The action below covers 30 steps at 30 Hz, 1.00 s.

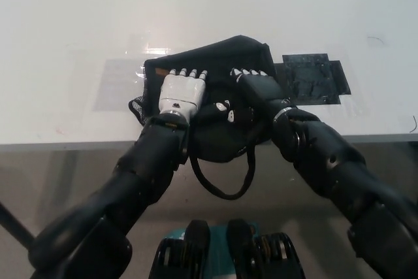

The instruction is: A soft travel bag is kept infront of the robot in the middle of the desk and the robot uses both its hands to press it to reduce its size

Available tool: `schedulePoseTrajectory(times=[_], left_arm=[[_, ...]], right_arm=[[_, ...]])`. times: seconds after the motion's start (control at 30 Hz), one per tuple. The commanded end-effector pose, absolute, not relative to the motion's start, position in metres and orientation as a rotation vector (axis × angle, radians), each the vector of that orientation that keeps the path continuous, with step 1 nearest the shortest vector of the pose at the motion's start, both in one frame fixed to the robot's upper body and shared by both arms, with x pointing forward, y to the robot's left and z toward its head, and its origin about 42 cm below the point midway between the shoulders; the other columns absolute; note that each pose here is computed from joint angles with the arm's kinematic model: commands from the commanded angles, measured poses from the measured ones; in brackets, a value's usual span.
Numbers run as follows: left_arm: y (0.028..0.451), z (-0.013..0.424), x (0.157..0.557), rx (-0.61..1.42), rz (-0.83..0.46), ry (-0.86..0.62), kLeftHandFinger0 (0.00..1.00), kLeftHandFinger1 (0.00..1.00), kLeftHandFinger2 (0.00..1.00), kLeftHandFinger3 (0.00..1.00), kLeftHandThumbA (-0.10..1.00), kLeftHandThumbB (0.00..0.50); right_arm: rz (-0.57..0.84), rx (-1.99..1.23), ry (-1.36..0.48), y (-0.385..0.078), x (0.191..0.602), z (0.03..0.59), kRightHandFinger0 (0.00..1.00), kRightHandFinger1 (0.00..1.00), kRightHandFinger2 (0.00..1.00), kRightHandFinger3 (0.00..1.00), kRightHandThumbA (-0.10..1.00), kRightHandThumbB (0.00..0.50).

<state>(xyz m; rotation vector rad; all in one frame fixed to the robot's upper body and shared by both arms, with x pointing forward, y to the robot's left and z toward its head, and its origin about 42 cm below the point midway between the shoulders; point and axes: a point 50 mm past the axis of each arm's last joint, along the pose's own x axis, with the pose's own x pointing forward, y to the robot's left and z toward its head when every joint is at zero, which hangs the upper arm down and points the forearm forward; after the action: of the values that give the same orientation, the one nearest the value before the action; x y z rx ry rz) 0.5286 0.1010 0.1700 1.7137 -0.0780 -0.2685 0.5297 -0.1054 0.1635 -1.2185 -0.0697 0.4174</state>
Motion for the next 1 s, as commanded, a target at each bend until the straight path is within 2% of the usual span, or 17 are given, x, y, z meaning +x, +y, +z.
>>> schedulePoseTrajectory(times=[0.0,0.2,0.33,0.47,0.57,0.63,0.7,0.73,0.9,0.93,0.97], left_arm=[[0.118,0.123,0.510,1.676,-0.401,0.103,1.00,1.00,1.00,1.00,1.00,0.180],[0.118,0.129,0.513,1.673,-0.401,0.091,1.00,1.00,1.00,1.00,1.00,0.183],[0.123,0.135,0.518,1.666,-0.391,0.101,1.00,1.00,1.00,1.00,1.00,0.154],[0.131,0.169,0.533,1.633,-0.335,0.027,1.00,1.00,1.00,1.00,1.00,0.157],[0.135,0.191,0.533,1.591,-0.324,-0.051,1.00,1.00,1.00,1.00,1.00,0.133],[0.144,0.222,0.534,1.578,-0.279,-0.169,1.00,1.00,1.00,1.00,1.00,0.135],[0.157,0.249,0.533,1.550,-0.262,-0.199,1.00,1.00,1.00,1.00,1.00,0.130],[0.165,0.266,0.532,1.531,-0.239,-0.249,1.00,1.00,1.00,1.00,1.00,0.121],[0.193,0.324,0.526,1.445,-0.153,-0.349,1.00,1.00,1.00,1.00,1.00,0.104],[0.200,0.336,0.519,1.438,-0.135,-0.386,1.00,1.00,1.00,1.00,1.00,0.099],[0.203,0.340,0.514,1.431,-0.131,-0.397,1.00,1.00,1.00,1.00,1.00,0.117]], right_arm=[[0.422,-1.418,0.231,-0.154,0.509,0.106,1.00,1.00,1.00,1.00,1.00,0.215],[0.421,-1.383,0.248,-0.153,0.510,0.107,1.00,1.00,1.00,1.00,1.00,0.197],[0.411,-1.359,0.228,-0.158,0.514,0.114,1.00,1.00,1.00,1.00,1.00,0.194],[0.350,-1.253,0.125,-0.154,0.533,0.150,1.00,1.00,1.00,1.00,1.00,0.139],[0.293,-1.184,0.026,-0.153,0.539,0.164,1.00,1.00,1.00,1.00,1.00,0.169],[0.242,-1.085,-0.040,-0.151,0.548,0.189,1.00,1.00,1.00,1.00,1.00,0.185],[0.217,-1.032,-0.109,-0.147,0.553,0.210,1.00,1.00,1.00,1.00,1.00,0.145],[0.195,-0.986,-0.150,-0.147,0.555,0.223,1.00,1.00,1.00,1.00,1.00,0.154],[0.170,-0.878,-0.357,-0.140,0.548,0.282,1.00,1.00,1.00,1.00,1.00,0.094],[0.176,-0.851,-0.403,-0.140,0.538,0.298,1.00,1.00,1.00,1.00,1.00,0.111],[0.175,-0.845,-0.429,-0.141,0.533,0.306,1.00,1.00,1.00,1.00,1.00,0.107]])
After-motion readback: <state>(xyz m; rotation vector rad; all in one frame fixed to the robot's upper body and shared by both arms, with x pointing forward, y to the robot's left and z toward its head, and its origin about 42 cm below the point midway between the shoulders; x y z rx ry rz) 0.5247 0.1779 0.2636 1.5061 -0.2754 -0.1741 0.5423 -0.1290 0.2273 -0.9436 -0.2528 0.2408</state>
